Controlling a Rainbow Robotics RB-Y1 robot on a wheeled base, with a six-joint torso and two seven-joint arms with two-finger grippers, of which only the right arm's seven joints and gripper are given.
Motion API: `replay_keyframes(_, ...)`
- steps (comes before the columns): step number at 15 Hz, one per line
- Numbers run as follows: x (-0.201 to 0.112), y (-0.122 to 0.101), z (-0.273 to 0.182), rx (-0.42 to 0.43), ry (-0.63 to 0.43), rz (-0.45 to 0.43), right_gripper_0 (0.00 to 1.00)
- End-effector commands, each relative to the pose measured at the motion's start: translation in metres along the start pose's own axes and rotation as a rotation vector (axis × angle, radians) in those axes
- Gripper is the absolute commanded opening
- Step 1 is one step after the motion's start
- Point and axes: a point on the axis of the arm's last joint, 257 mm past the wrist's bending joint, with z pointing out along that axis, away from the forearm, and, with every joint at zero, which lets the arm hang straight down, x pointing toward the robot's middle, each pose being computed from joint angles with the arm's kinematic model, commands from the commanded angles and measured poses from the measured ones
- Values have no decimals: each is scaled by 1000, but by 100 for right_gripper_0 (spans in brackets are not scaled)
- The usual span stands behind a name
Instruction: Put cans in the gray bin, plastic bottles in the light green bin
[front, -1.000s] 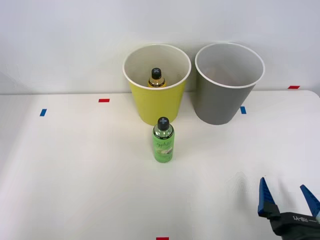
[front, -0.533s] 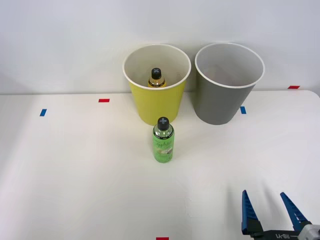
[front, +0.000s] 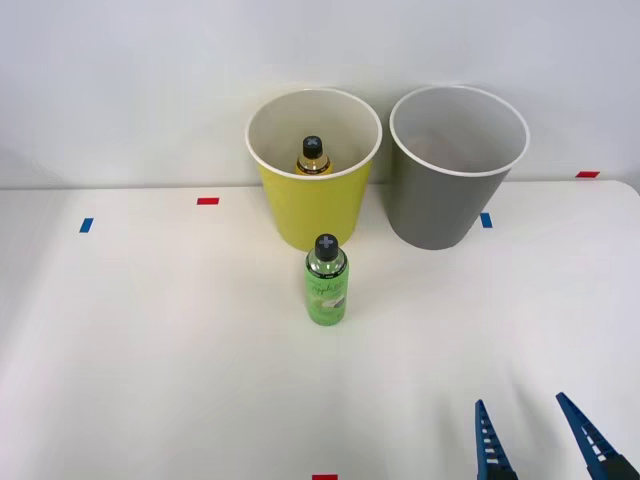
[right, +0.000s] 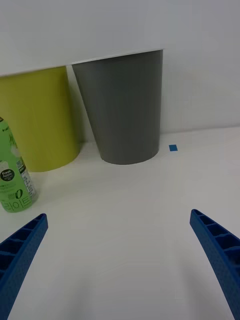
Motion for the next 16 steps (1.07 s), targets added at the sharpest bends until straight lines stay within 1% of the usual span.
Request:
replay_keyframes(1,3,7,-8,-1,9,-9,99)
replay_keyframes(3,1,8,-12,13,2,0,99)
replay_keyframes(6,0,2,-13,28,0,-6,98)
replay_keyframes(16,0,1,-14,30,1,-10,98)
